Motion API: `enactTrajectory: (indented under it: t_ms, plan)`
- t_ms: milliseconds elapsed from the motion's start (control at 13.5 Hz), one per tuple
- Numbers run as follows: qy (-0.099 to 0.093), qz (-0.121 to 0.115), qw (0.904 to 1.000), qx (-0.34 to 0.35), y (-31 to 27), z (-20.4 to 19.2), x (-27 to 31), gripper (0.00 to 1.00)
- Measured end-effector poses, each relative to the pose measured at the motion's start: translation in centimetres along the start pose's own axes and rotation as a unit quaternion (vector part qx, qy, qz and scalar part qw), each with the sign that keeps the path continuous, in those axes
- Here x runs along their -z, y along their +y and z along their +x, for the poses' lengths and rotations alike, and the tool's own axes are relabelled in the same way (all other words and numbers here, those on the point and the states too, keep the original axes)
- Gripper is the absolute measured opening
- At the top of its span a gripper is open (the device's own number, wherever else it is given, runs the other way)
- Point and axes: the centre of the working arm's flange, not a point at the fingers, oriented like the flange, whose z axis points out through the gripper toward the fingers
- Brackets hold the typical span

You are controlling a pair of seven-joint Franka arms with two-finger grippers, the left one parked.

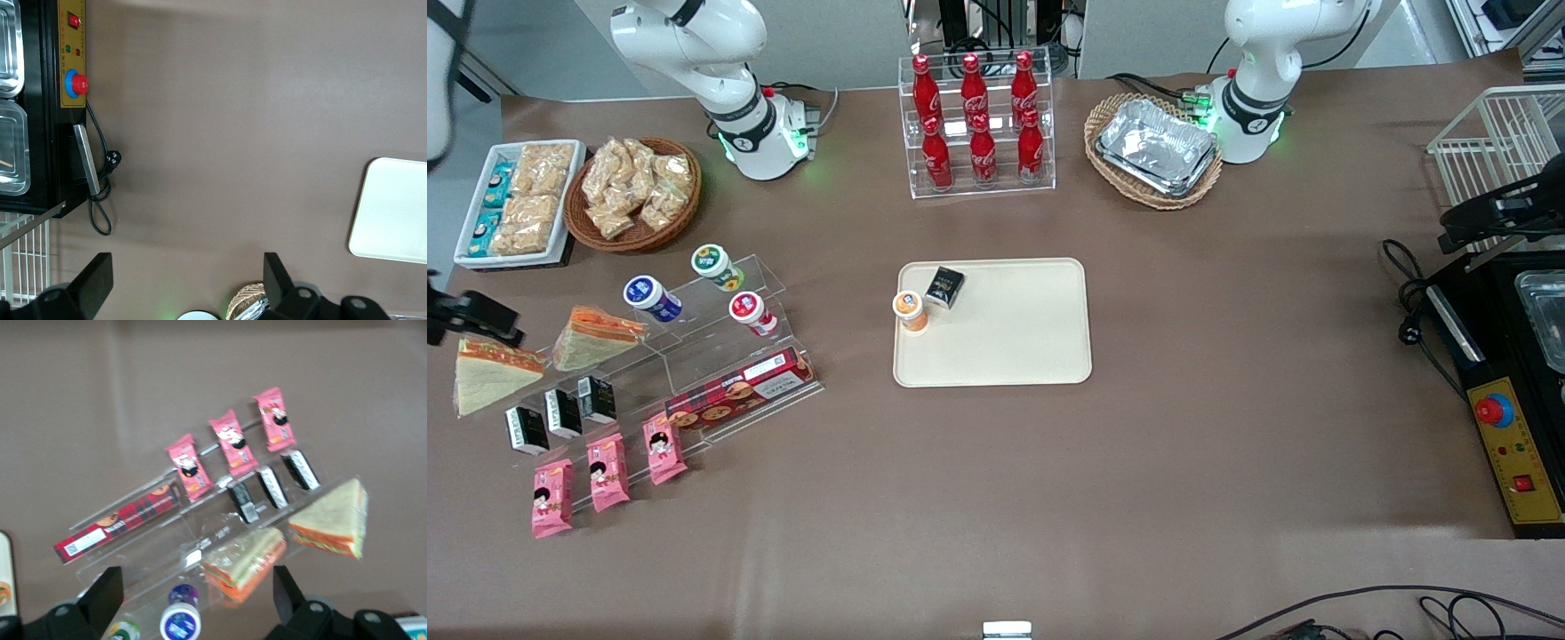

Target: Place sandwich on tray

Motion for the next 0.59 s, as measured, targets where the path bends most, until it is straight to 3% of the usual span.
enactTrajectory:
  t_ms: [593]
  plan:
    - [-0.009, -0.007, 0.9999, -0.008, 9.8, -2.8, 1.0, 1.0]
